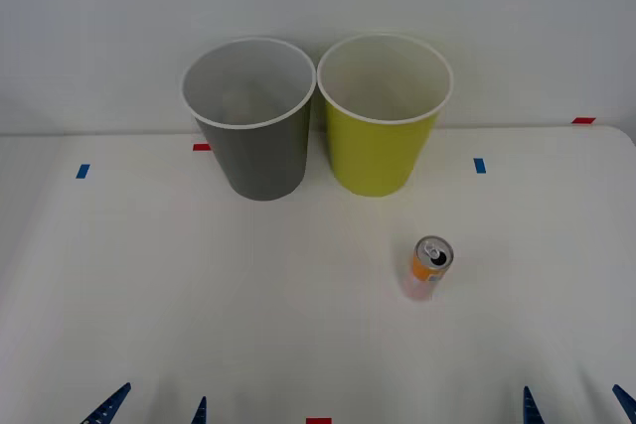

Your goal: Put cans in the gray bin and PET bottles in the light green bin.

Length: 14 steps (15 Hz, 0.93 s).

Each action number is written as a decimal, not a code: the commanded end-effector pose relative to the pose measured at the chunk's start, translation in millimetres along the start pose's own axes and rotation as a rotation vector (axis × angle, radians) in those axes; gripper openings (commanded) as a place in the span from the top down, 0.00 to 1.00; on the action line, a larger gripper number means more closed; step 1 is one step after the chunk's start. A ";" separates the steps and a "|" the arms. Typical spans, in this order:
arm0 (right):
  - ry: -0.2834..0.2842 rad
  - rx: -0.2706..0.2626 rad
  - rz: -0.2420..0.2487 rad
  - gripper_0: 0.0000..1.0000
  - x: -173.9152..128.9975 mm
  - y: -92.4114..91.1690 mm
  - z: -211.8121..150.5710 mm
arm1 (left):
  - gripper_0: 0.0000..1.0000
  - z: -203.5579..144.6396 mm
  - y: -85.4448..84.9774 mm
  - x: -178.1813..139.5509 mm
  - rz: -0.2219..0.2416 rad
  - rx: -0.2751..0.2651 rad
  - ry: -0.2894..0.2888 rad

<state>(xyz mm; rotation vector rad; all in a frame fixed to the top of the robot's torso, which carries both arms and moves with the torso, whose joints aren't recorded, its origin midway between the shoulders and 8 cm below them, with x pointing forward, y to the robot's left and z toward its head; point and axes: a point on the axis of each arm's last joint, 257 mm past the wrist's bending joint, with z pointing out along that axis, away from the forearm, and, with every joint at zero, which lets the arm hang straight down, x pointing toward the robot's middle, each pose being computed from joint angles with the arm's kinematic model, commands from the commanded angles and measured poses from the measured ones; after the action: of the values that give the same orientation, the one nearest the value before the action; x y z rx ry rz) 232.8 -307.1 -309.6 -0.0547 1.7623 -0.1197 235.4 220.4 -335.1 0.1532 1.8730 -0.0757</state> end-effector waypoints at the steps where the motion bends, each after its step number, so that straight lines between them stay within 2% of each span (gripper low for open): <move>1: 0.000 0.000 0.000 0.00 0.0 0.0 0.0 | 0.00 0.0 0.0 0.0 0.000 0.000 0.000; 14: 0.000 0.000 0.000 0.00 0.0 0.0 0.0 | 0.00 0.0 0.0 0.0 0.000 0.000 0.000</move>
<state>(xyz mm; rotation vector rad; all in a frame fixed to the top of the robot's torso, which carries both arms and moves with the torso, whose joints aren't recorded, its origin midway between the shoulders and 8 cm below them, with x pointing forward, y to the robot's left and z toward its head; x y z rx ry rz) 232.8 -307.1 -309.6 -0.0547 1.7623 -0.1197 235.4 220.4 -335.1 0.1532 1.8730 -0.0757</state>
